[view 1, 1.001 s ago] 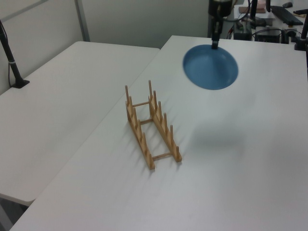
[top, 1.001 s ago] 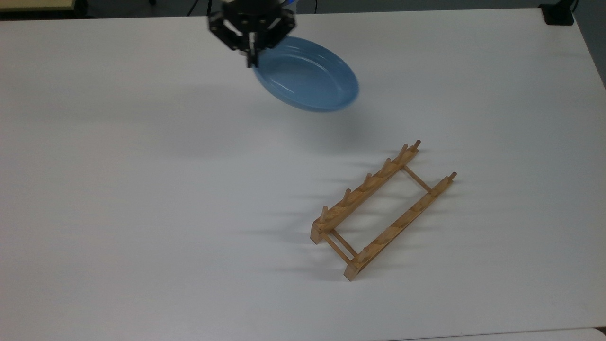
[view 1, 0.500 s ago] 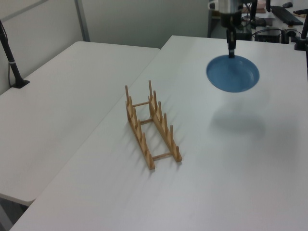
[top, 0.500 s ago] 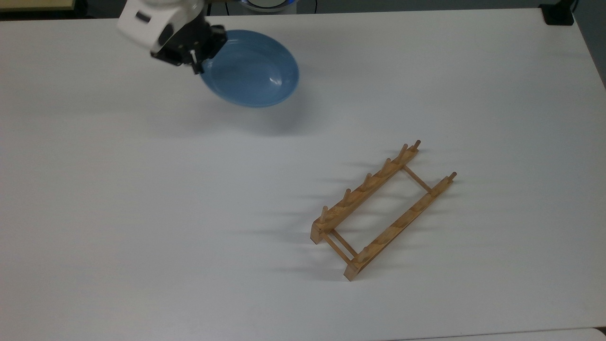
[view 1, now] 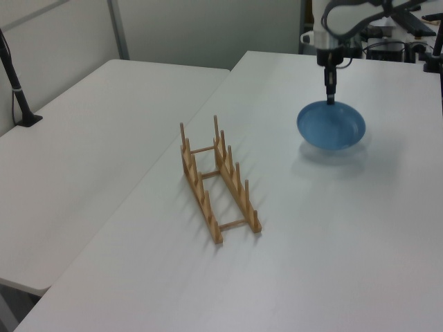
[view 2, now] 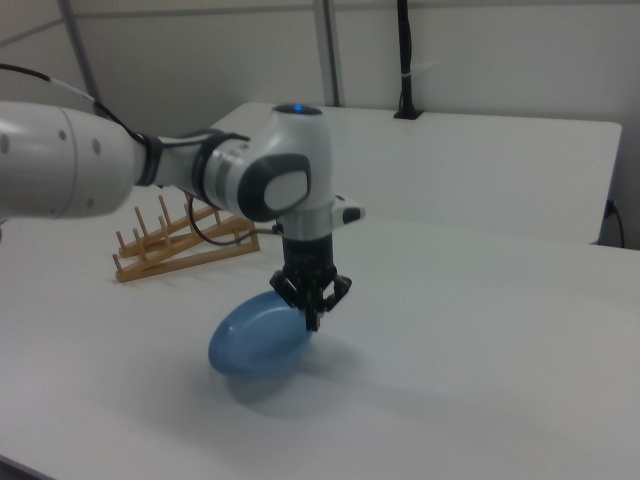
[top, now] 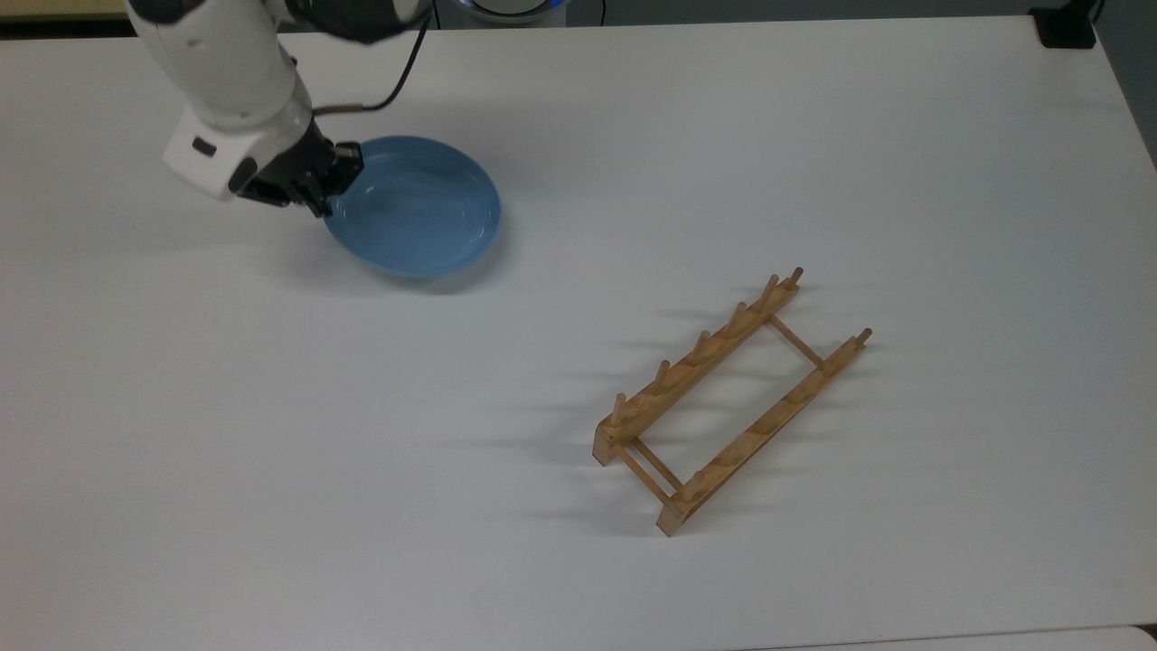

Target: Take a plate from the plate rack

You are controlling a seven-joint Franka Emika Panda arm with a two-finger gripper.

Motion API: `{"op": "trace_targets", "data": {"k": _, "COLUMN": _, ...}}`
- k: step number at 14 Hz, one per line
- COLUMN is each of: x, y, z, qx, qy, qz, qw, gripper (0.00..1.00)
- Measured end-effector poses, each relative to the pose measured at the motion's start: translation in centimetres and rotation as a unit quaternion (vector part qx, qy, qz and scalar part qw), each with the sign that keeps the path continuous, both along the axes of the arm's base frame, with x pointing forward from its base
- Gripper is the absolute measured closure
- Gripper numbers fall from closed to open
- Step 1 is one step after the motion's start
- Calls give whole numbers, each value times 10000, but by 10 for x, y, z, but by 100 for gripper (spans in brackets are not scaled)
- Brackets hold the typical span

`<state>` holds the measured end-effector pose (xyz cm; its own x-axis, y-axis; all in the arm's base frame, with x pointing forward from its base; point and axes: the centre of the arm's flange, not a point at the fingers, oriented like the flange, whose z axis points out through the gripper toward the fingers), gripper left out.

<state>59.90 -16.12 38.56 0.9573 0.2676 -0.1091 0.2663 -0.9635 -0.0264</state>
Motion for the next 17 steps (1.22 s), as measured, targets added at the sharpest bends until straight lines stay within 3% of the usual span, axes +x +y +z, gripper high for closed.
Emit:
{"op": "trace_targets", "data": {"k": 6, "x": 3, "y": -1, "z": -39, "qx": 67, "qy": 189, "qz": -3, "qw": 9998, "gripper": 95}}
{"op": "trace_targets", "data": {"k": 9, "x": 3, "y": -2, "z": -46, "qx": 80, "qy": 245, "qz": -37, "qw": 9997, "gripper": 87}}
{"op": "trace_targets", "data": {"k": 14, "x": 6, "y": -8, "z": -37, "qx": 30, "qy": 148, "qz": -268, "qw": 9995, "gripper": 37}}
{"op": "trace_targets", "data": {"k": 17, "x": 13, "y": -6, "z": 4, "qx": -80, "qy": -89, "qz": -731, "qw": 9973, "gripper": 2}}
